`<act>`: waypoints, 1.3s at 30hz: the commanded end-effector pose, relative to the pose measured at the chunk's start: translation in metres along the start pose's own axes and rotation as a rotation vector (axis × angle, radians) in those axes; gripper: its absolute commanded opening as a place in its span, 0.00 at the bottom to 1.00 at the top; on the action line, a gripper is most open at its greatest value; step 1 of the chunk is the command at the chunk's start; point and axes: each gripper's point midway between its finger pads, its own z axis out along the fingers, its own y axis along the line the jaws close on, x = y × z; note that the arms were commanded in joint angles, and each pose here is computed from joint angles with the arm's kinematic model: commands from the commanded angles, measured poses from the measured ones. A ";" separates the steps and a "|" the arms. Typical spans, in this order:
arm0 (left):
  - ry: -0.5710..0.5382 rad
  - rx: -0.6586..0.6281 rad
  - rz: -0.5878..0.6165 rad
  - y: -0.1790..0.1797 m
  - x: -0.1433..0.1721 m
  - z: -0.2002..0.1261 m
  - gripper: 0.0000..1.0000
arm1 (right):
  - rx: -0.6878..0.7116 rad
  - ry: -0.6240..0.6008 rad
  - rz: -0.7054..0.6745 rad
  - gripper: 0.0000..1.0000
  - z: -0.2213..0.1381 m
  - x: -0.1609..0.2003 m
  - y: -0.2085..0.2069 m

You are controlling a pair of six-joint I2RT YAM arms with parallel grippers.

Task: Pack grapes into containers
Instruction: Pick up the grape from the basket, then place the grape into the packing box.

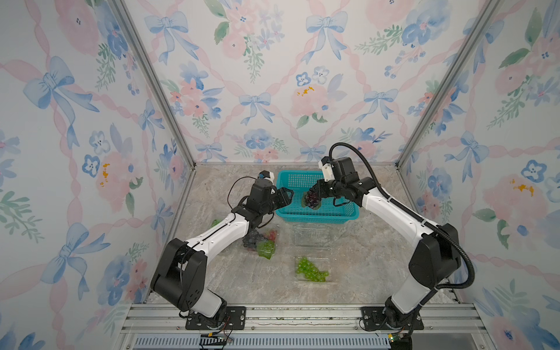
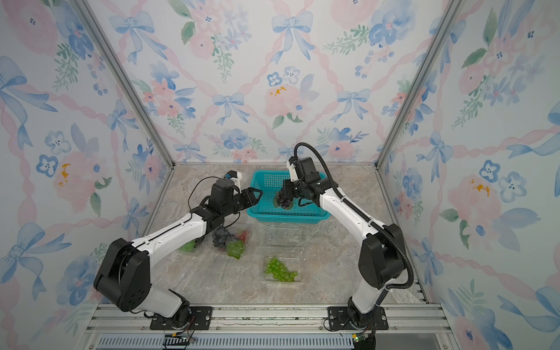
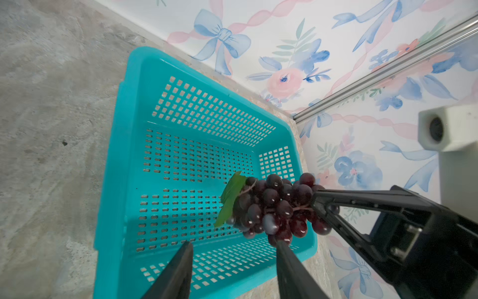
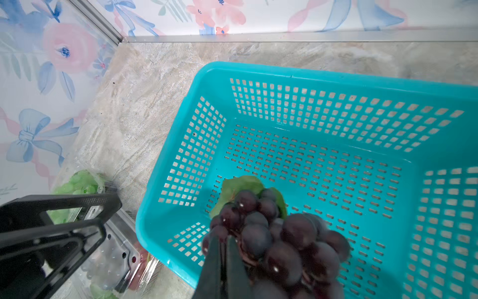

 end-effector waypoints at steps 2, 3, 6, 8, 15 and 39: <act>-0.039 0.034 0.014 -0.012 -0.014 -0.010 0.54 | 0.003 -0.016 0.000 0.00 -0.020 -0.002 -0.001; -0.041 0.035 0.015 -0.012 -0.014 -0.011 0.54 | -0.002 -0.023 0.001 0.00 -0.026 -0.002 0.002; -0.052 0.035 0.017 -0.013 -0.017 -0.014 0.54 | -0.012 -0.038 0.003 0.00 -0.041 -0.004 0.007; -0.060 0.035 0.016 -0.013 -0.019 -0.016 0.54 | -0.020 -0.043 -0.001 0.00 -0.052 -0.002 0.012; -0.077 0.029 0.007 -0.011 -0.019 -0.023 0.54 | -0.027 -0.072 -0.024 0.00 -0.092 0.010 0.031; -0.096 0.105 0.033 -0.024 0.014 -0.077 0.55 | -0.012 -0.070 -0.087 0.00 -0.132 0.149 0.091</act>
